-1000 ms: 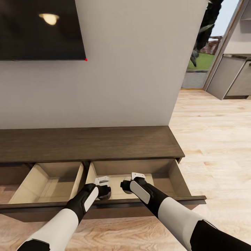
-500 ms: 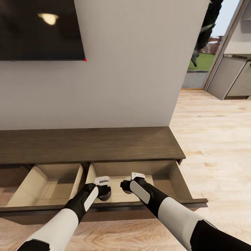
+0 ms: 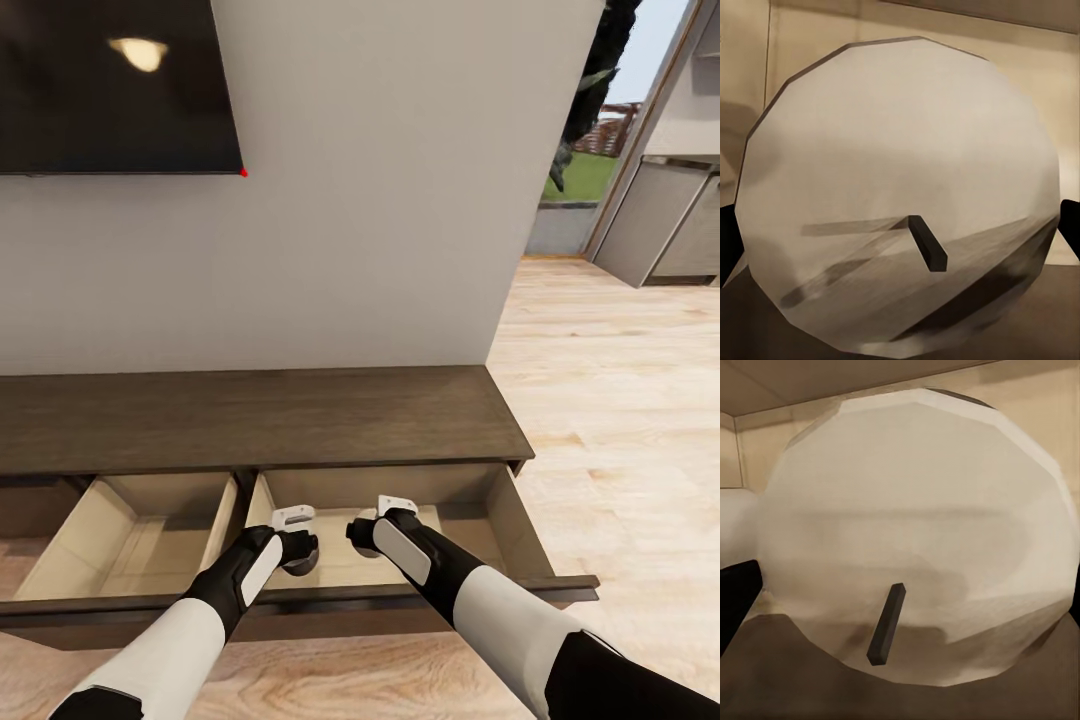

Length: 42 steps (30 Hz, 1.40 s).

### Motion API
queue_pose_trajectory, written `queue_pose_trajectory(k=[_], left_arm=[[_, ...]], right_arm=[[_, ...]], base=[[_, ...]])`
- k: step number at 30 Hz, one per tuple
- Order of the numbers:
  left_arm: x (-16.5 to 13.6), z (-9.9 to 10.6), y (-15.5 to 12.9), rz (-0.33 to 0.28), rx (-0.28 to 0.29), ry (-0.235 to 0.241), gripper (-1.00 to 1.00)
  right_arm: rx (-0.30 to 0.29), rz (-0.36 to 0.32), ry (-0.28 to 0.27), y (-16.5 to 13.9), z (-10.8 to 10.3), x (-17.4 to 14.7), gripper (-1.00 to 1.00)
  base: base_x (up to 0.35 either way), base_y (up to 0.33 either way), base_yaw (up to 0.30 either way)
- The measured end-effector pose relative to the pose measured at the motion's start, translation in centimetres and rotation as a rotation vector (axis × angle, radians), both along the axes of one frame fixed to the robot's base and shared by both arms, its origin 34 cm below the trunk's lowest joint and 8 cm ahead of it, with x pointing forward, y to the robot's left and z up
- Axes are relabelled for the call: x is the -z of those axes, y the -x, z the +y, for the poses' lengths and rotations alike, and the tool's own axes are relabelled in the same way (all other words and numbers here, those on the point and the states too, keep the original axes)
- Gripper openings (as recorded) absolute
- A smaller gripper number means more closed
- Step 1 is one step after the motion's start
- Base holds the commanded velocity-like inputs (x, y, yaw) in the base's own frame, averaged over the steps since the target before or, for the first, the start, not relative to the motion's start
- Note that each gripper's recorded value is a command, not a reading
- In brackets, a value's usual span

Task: Place each of the two pumpkins and all three candles from the living room inside a cabinet in the living room (use any cabinet), then make sure every cabinet is closed, and position the cauldron so it is next to a table in the living room.

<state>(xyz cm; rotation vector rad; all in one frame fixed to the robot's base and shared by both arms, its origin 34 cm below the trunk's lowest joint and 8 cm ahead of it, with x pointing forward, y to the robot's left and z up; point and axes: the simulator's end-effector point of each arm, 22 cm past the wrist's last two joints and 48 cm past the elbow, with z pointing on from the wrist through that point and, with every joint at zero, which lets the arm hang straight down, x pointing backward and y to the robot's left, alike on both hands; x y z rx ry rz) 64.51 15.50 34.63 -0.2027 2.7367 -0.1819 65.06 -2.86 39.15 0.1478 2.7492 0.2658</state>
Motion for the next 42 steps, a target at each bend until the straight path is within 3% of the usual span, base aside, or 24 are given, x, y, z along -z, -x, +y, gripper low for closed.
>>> queue_pose_trajectory(k=[9,23,35,42], left_arm=[[0.2,0.0,0.1,0.001,0.0,-0.001,-1.0],[2.9,0.0,0.7,0.0,0.0,0.001,-1.0],[2.7,0.2,-0.3,-0.05,-0.013,-0.004,-1.0],[4.1,0.2,-0.2,-0.069,-0.018,-0.006,-1.0]], right_arm=[[0.011,0.039,0.036,1.0,-1.5,1.6,-1.0],[0.012,0.039,0.038,1.7,-1.6,4.4,-1.0],[0.015,0.032,0.035,1.6,-1.6,4.5,-1.0],[0.017,0.028,0.034,1.9,-1.5,6.0,-1.0]], base=[[0.0,0.0,0.0],[0.0,0.0,0.0],[0.0,0.0,0.0],[0.0,0.0,0.0]])
